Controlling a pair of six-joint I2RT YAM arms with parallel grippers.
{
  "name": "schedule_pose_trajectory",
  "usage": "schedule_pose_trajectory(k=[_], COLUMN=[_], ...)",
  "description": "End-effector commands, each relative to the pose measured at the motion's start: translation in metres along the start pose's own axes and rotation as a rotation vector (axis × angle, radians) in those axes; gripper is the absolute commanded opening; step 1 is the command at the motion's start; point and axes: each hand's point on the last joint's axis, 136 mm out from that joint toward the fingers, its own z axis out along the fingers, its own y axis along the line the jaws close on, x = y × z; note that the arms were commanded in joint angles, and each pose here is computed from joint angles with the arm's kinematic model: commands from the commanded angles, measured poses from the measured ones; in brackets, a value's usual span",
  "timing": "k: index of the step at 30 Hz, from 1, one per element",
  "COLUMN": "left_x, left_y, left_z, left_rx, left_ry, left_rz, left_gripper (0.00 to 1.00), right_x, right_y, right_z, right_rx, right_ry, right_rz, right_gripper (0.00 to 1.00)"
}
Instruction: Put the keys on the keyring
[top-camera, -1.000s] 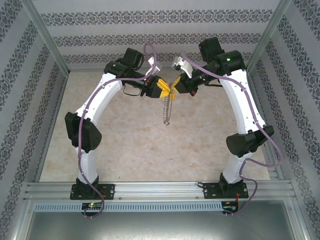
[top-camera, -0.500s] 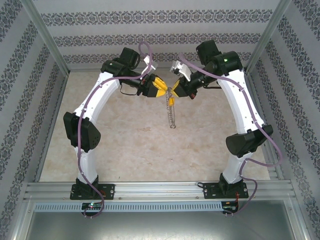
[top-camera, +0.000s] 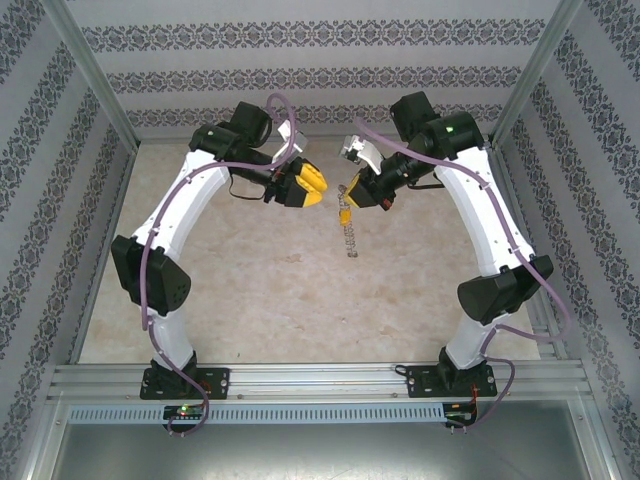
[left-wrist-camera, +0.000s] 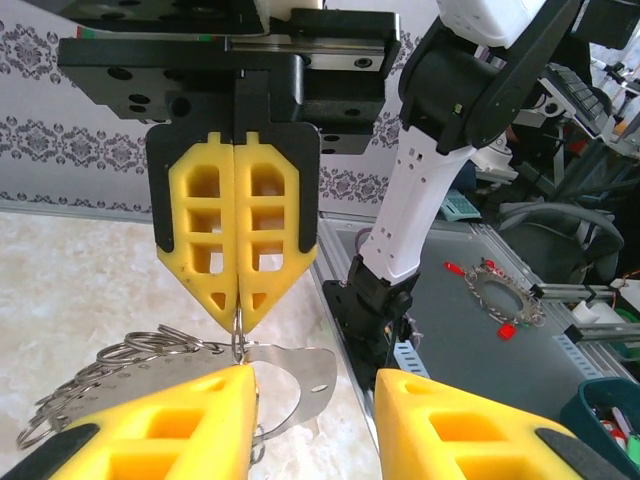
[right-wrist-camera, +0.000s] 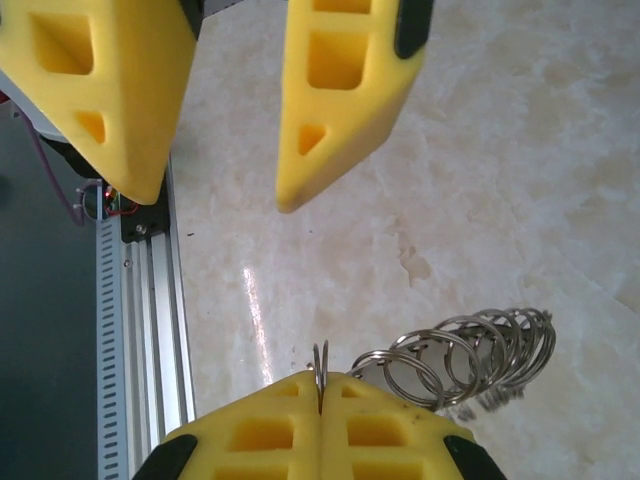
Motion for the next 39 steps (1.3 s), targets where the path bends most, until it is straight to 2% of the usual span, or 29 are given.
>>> schedule_pose_trajectory(k=[1, 22, 39], left_x=[0.000, 0.014, 0.012], left_y=[-0.009, 0.003, 0.004], left_z=[-0.005, 0.008, 0.012], left_rx=[-0.005, 0.060, 0.083], left_ry=[-0.001, -0.017, -0.036], left_rz=[0.044, -0.009, -0.001], left_gripper=[0.37, 0.37, 0.37], right_x=[-0.005, -0.011, -0.007], right_y=[0.009, 0.013, 0.008], right_z=[-0.003, 0.012, 0.020], right_rx=[-0.001, -0.016, -0.017], right_ry=[-0.016, 0.028, 0.055], right_rz=[-0.007, -0.047, -0.036], right_gripper=[0.00, 0.00, 0.00])
